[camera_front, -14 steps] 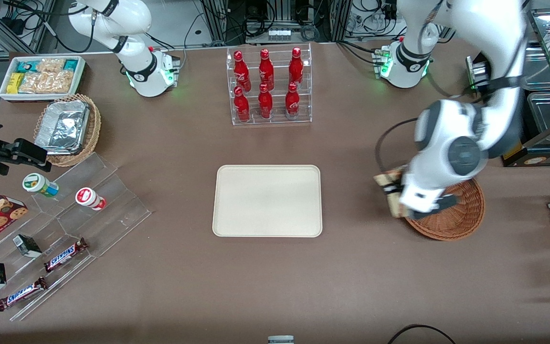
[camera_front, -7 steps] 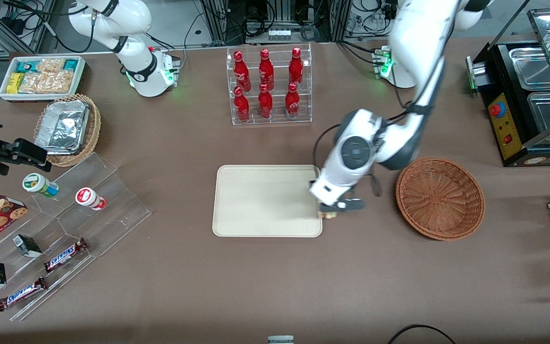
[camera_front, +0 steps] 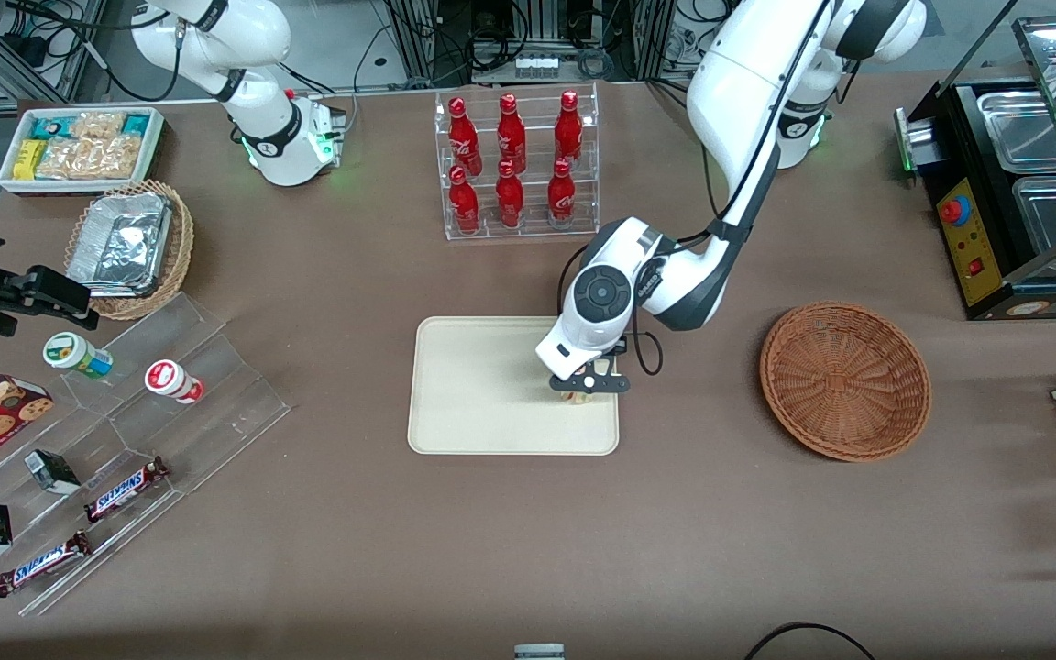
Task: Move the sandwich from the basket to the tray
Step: 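Carry the sandwich with the left gripper over the cream tray, then lower the sandwich onto the tray and open the left gripper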
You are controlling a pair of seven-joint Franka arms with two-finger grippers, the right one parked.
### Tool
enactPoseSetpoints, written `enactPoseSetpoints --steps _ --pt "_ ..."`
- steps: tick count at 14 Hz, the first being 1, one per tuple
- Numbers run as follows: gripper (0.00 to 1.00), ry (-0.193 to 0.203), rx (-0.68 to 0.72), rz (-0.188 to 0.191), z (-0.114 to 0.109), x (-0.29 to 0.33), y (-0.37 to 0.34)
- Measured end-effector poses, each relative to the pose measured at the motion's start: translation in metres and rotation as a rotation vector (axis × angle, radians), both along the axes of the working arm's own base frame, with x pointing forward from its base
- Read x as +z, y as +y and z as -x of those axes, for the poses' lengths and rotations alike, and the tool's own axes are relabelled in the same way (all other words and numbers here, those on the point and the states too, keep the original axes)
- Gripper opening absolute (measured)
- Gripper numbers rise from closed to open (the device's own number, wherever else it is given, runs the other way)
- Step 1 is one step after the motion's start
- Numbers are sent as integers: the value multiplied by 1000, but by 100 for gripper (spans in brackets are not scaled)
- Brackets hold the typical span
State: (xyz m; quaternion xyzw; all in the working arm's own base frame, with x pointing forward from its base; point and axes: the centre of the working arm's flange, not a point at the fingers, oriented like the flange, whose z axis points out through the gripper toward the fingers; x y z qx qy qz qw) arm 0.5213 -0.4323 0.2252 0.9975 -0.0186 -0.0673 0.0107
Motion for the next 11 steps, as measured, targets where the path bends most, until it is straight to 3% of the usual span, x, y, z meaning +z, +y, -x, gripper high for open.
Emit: enactPoseSetpoints --steps 5,7,8,11 --pt "27 -15 15 2 -6 -17 5" --pt "40 -16 18 1 -9 -22 6" --pt "40 -17 18 1 -9 -22 6" --pt "63 -22 25 1 -12 -20 8"
